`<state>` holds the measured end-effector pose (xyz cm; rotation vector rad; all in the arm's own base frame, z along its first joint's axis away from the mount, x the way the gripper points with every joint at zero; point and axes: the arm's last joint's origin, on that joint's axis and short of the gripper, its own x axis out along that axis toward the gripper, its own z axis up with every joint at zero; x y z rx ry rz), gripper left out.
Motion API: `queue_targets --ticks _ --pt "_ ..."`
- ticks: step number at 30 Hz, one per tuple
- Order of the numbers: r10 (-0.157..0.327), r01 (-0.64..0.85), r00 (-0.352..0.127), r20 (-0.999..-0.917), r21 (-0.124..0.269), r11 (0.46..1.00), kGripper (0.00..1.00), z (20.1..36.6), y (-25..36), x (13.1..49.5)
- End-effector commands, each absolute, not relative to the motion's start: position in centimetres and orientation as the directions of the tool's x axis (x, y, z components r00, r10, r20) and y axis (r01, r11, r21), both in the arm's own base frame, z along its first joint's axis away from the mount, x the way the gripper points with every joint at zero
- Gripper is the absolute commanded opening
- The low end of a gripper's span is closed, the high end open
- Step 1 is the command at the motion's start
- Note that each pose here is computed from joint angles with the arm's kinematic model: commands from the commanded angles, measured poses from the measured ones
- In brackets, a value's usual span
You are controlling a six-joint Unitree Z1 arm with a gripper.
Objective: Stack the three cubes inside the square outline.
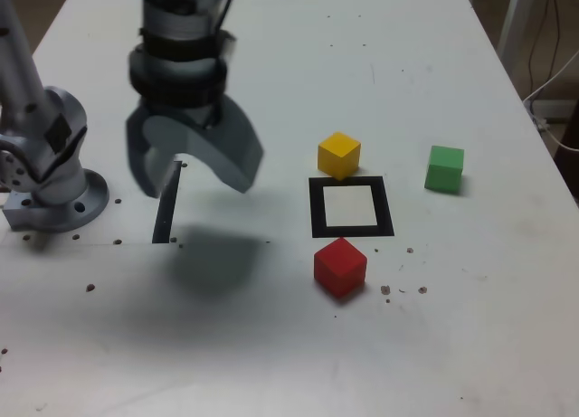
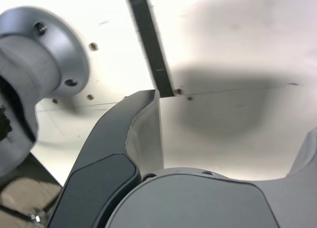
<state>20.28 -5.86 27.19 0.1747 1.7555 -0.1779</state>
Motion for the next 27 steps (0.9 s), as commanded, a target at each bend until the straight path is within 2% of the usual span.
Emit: queue_targets --ticks 1,6,11,18,27 --pt "0.039 0.279 -0.161 -0.9862 -0.008 0.96 1.0 27.6 -7.1 21.7" --pt "0.06 0.403 -0.101 -0.993 0.014 0.915 1.0 28.3 -9.3 24.0" --pt "0.089 0.506 -0.066 -0.9939 0.044 0.862 1.0 28.4 -10.6 25.4" --pt "0.13 0.609 -0.045 -0.9905 0.076 0.79 1.0 27.4 -11.6 27.0" --pt "0.167 0.649 -0.05 -0.9846 0.095 0.755 0.99 25.7 -12.7 29.9"
